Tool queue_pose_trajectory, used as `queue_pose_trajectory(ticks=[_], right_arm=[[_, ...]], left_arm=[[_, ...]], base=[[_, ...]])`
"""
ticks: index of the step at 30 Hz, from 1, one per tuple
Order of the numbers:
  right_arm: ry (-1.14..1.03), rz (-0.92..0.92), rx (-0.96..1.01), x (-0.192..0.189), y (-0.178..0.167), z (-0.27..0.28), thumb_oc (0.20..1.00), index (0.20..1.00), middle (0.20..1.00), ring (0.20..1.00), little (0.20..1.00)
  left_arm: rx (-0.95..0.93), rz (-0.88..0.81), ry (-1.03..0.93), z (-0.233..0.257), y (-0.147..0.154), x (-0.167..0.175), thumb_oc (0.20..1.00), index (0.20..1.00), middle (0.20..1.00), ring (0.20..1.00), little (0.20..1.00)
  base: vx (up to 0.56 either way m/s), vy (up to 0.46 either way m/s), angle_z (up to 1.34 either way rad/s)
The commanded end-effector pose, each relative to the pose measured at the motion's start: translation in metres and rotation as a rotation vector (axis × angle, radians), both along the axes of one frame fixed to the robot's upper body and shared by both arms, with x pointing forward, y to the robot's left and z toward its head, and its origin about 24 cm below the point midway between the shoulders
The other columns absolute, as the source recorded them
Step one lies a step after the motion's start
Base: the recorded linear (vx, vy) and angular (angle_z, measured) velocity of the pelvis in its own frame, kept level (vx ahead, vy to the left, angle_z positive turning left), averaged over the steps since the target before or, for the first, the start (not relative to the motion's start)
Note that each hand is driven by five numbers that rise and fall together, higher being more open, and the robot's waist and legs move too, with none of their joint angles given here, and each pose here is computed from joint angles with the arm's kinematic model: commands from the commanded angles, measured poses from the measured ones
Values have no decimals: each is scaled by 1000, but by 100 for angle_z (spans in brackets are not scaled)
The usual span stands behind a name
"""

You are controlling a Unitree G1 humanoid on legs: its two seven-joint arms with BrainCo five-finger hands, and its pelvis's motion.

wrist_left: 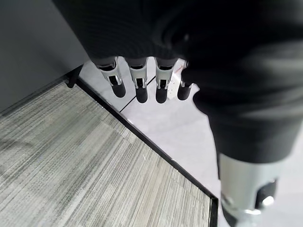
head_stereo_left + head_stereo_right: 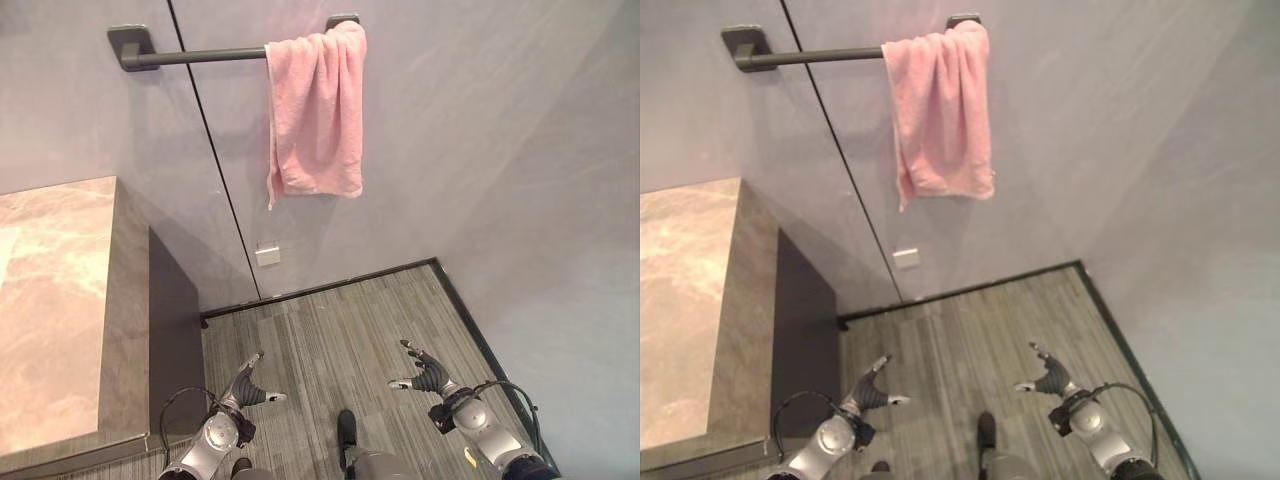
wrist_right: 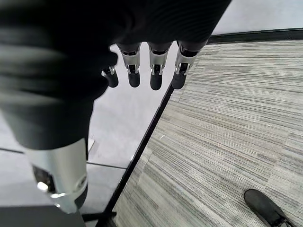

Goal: Put brush and paste in cup on sink, flatten towel.

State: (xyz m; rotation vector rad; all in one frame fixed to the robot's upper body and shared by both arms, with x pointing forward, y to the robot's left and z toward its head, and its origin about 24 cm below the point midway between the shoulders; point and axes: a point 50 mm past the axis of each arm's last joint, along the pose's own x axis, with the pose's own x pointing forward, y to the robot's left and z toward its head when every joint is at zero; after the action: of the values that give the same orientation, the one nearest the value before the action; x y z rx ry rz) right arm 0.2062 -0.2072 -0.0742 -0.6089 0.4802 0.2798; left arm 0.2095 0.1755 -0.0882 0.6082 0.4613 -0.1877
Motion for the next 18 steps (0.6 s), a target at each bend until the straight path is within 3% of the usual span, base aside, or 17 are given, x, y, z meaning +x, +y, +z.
queue_pose_trajectory(ticks=[1,3,18], right_arm=[[-64,-11,17,-6,1,7,1000,1000,1000,1000,1000],[-49,-22,8,-9,0,4,1000,1000,1000,1000,1000],[-45,51,98,0,36,3,1000,1000,1000,1000,1000]], left_arm=[[30,-11,-49,9,5,13,1000,1000,1000,1000,1000],[22,-25,-66,12,-2,19,1000,1000,1000,1000,1000],[62,-21,-82,17,13,18,1000,1000,1000,1000,1000]], base=[[-90,-54,172],[-66,16,117],[52,116,-25]])
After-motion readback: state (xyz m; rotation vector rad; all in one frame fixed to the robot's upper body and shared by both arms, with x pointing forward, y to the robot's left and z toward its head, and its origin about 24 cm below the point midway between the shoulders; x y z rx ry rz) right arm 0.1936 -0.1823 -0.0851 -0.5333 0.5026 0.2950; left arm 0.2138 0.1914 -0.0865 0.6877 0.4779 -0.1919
